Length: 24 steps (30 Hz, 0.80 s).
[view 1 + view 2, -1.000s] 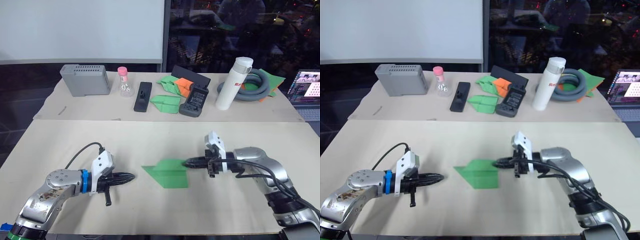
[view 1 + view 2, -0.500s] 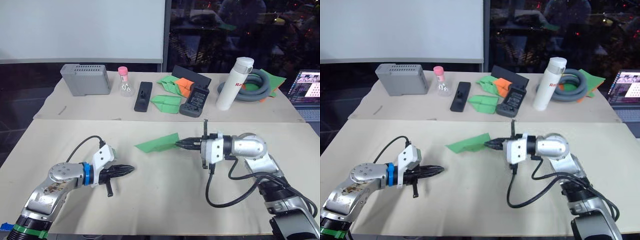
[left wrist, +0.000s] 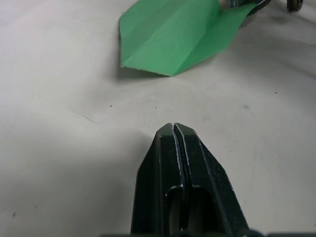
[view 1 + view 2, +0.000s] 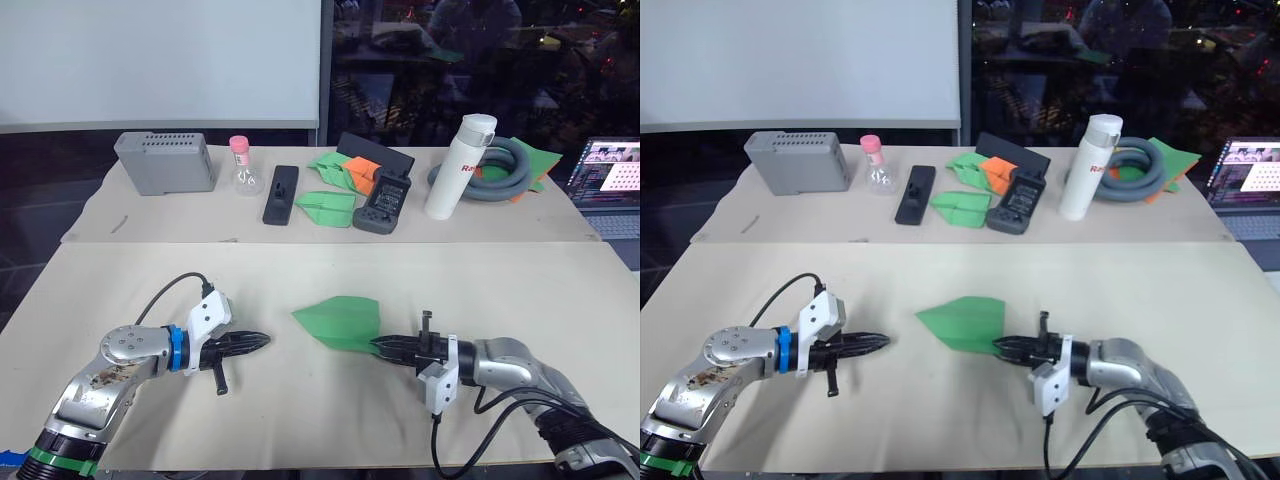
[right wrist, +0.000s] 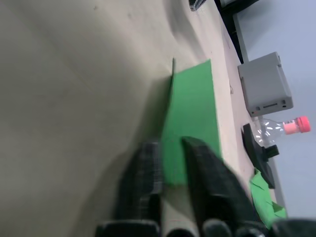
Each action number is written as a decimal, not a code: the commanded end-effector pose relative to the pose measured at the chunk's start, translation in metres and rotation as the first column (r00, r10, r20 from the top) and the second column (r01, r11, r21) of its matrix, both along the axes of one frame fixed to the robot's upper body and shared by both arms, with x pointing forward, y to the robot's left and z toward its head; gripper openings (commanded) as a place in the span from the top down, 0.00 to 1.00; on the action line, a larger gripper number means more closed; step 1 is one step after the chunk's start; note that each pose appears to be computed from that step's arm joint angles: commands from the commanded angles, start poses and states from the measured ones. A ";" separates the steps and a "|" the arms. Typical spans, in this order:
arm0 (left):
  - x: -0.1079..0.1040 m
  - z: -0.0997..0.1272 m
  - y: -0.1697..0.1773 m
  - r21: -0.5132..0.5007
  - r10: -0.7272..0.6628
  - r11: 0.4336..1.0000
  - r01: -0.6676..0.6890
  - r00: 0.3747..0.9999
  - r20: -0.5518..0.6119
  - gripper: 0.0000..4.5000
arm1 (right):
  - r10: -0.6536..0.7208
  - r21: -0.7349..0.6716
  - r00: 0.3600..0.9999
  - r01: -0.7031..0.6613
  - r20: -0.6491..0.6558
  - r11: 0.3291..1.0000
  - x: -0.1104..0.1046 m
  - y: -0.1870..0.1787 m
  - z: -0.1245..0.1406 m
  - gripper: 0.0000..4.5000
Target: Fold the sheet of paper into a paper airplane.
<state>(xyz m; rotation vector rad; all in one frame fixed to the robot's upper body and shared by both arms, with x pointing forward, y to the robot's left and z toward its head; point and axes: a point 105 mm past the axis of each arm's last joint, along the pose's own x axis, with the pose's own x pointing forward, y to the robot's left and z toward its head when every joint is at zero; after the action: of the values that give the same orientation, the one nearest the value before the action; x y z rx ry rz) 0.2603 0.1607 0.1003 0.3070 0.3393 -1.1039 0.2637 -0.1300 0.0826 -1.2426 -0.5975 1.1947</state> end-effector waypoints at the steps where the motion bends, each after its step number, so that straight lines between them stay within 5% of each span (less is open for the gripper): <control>1: -0.003 0.009 -0.008 -0.034 -0.047 0.998 0.047 0.999 0.005 1.00 | 0.000 0.023 0.998 -0.001 0.057 1.000 0.001 -0.006 0.018 0.49; 6: -0.003 0.019 -0.017 -0.095 -0.069 0.993 0.070 0.998 0.012 1.00 | -0.060 0.082 0.992 0.051 0.113 0.995 0.008 -0.016 0.052 0.12; 12: 0.001 0.025 -0.020 -0.130 -0.058 0.990 0.061 0.998 0.027 1.00 | -0.220 0.208 0.975 0.212 0.021 0.955 0.034 -0.019 0.080 0.12; 17: 0.003 0.024 -0.022 -0.125 -0.059 0.990 0.063 0.998 0.035 1.00 | -0.298 0.205 0.903 0.370 -0.311 0.906 0.064 0.003 0.072 0.54; 22: 0.003 0.021 -0.018 -0.103 -0.051 0.993 0.054 0.998 0.036 1.00 | -0.265 0.152 0.827 0.383 -0.496 0.911 0.065 0.026 0.062 0.93; 24: 0.003 0.021 -0.016 -0.092 -0.044 0.995 0.048 0.998 0.046 1.00 | -0.243 0.115 0.801 0.360 -0.547 0.926 0.058 0.035 0.053 0.99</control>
<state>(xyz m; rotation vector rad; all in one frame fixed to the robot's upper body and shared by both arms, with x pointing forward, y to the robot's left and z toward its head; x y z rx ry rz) 0.2636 0.1429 0.1157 0.2188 0.2701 -1.1588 0.3276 -0.1034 0.1277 -0.7545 -0.0911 1.0555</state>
